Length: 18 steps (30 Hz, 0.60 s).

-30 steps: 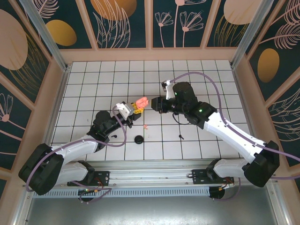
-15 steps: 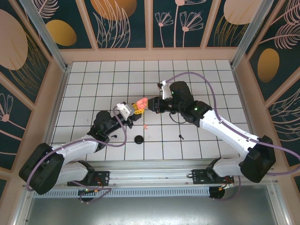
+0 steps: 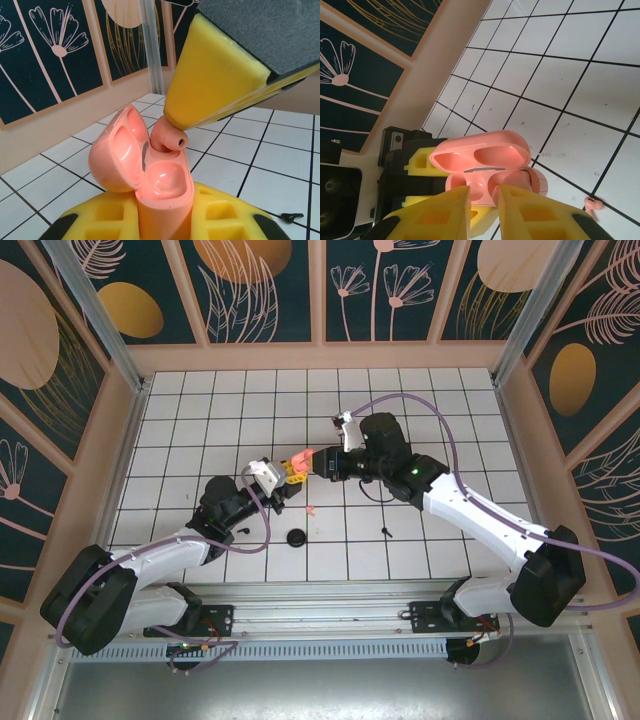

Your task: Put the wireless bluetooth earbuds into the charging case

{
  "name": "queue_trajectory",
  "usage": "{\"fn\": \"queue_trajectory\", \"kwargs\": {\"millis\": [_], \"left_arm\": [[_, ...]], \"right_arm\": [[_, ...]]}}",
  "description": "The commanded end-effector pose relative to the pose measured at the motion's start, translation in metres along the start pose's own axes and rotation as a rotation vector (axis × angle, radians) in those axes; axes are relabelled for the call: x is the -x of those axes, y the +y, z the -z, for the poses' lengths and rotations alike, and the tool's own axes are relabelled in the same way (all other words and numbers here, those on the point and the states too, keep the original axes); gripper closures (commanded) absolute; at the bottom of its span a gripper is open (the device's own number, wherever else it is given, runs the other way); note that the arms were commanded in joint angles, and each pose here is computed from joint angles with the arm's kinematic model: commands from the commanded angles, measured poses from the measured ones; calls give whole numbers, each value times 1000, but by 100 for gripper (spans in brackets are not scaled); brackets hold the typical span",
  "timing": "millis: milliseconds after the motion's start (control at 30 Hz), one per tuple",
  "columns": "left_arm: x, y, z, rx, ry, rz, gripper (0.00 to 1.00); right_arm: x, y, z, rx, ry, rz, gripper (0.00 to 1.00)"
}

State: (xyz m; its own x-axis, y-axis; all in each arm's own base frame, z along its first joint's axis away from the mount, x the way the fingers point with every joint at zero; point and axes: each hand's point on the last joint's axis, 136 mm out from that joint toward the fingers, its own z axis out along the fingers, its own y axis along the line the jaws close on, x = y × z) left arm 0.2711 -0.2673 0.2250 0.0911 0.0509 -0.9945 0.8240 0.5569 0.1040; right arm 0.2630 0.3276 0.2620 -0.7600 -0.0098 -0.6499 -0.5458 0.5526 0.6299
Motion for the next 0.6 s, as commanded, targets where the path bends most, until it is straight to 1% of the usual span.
{"fn": "queue_trajectory", "kwargs": {"millis": [0,567], "left_arm": [[24,-5,-3,-35,-74,-17,90],[29,-11,-5,-76,-91,-8,90]], "right_arm": [[6,0,-4,10,-21,0,78],[8,3,-10,34,-28,2,74]]}}
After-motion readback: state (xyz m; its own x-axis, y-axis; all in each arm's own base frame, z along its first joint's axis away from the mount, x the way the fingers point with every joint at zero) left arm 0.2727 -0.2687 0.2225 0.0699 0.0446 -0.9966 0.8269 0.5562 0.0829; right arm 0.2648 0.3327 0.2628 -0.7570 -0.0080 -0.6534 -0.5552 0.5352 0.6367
